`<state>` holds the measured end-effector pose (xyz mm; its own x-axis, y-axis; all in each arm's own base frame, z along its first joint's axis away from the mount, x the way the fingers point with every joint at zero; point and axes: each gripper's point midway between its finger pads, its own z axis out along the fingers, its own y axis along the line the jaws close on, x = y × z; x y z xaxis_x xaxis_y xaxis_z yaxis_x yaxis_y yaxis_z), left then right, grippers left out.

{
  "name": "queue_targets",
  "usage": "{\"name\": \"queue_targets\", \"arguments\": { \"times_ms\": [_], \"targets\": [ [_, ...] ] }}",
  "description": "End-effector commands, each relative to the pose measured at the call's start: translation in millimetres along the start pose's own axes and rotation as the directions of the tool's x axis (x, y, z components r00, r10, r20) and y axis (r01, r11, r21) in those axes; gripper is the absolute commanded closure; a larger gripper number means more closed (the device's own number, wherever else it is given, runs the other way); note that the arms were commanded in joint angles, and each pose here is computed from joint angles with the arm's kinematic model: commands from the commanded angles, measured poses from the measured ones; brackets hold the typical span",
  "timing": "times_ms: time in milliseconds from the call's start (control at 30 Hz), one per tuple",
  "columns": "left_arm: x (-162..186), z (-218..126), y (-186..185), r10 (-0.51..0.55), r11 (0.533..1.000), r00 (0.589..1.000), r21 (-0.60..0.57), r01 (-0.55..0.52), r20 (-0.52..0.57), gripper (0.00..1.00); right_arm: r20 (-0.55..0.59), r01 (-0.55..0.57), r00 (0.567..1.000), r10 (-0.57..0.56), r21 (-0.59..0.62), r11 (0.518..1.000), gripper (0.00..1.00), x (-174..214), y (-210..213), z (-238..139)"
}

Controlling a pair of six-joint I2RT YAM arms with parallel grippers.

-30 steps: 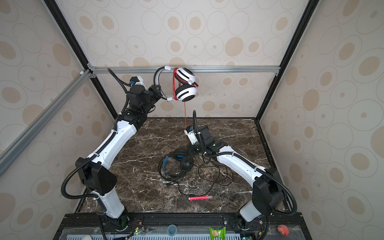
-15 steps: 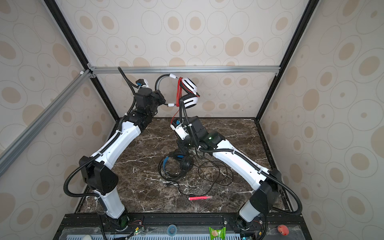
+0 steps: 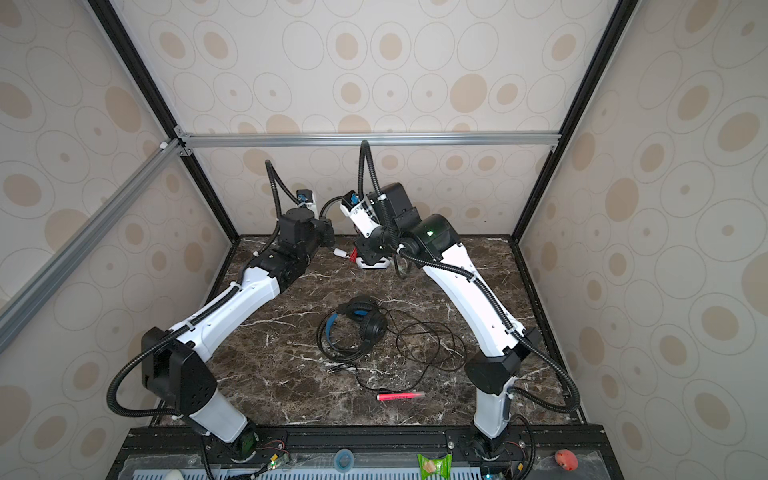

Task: Wrap the headphones

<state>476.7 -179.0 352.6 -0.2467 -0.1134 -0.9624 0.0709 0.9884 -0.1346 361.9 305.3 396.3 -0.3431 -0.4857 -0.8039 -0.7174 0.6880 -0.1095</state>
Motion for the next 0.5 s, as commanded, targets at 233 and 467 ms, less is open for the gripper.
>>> {"name": "queue_targets", "arguments": {
  "times_ms": [233,467],
  "targets": [
    [-35,-47,-44,-0.045,0.941,0.995,0.339,0.013,0.087,1.0,0.009,-0.062,0.998,0.062,0.168,0.984,1.0,5,-75,-30],
    [-22,-64,-57,-0.08,0.889,0.996,0.455,0.055,0.035,1.0,0.011,-0.123,0.992,0.123,0.197,0.973,1.0,16,-102,-34]
  ]
}}
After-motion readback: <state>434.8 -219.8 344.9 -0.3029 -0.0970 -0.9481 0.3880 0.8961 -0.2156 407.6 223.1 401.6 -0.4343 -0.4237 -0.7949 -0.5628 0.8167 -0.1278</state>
